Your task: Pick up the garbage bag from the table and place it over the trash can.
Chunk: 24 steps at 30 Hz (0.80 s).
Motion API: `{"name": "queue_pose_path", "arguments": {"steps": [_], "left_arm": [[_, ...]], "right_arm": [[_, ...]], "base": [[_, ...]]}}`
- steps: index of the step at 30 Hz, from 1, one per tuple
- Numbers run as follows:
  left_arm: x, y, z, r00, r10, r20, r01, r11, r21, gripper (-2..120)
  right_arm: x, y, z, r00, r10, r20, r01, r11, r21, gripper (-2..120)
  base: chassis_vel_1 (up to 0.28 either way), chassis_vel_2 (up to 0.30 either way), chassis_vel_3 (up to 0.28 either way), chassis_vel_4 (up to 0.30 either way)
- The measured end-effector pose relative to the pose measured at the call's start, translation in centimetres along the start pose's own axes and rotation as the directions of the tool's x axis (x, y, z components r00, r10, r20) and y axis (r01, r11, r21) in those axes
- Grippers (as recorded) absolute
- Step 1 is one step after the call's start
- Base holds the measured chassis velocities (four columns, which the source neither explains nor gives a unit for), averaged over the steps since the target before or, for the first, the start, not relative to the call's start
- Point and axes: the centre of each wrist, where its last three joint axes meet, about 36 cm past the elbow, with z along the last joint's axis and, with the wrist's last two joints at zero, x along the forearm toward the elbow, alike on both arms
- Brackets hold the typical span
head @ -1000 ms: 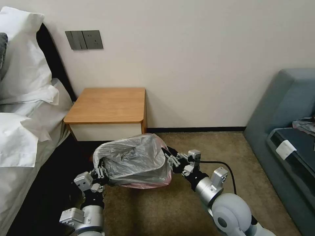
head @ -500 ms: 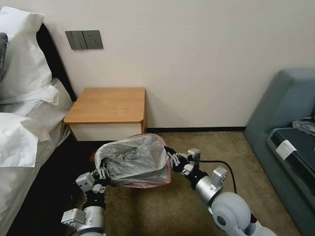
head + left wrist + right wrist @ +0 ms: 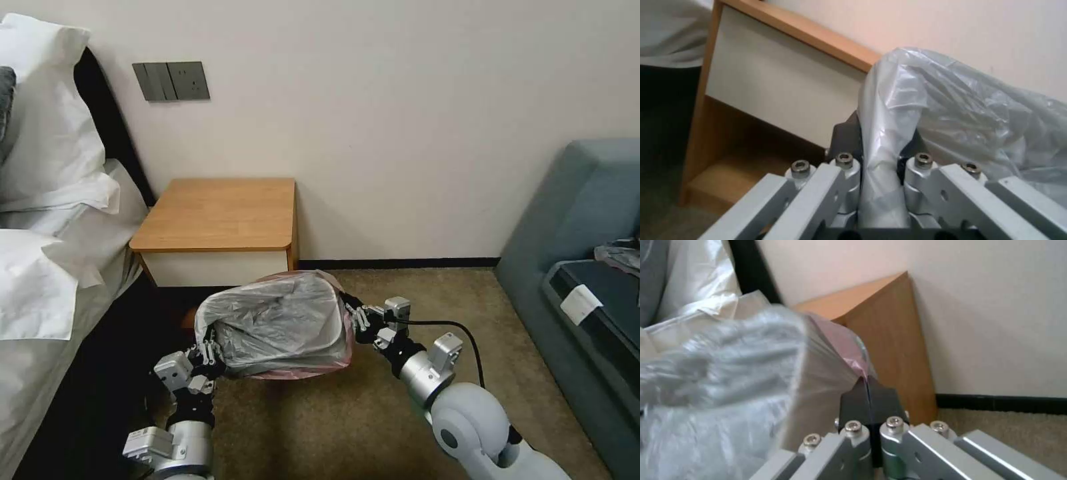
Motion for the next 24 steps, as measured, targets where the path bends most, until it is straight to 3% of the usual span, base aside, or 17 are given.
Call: {"name": "queue_pose_path", "arguments": {"steps": [11,24], "left_arm": [[0.6,-1.3,-0.4,0.999,0.043,-0.017,-0.04,0.991,0.129,6],[1.1,-2.7,-1.2,0.997,0.063,-0.041,-0.055,0.982,0.182,6]], "right_arm": [[-0.8,-1.3,1.4,1.0,0.016,-0.015,-0.016,0.999,0.037,0],[-1.8,-3.3,3.9,0.997,0.059,-0.04,-0.056,0.994,0.089,0]], "base": [[0.0,0.0,0.0,0.0],[0.0,0.0,0.0,0.0]]}}
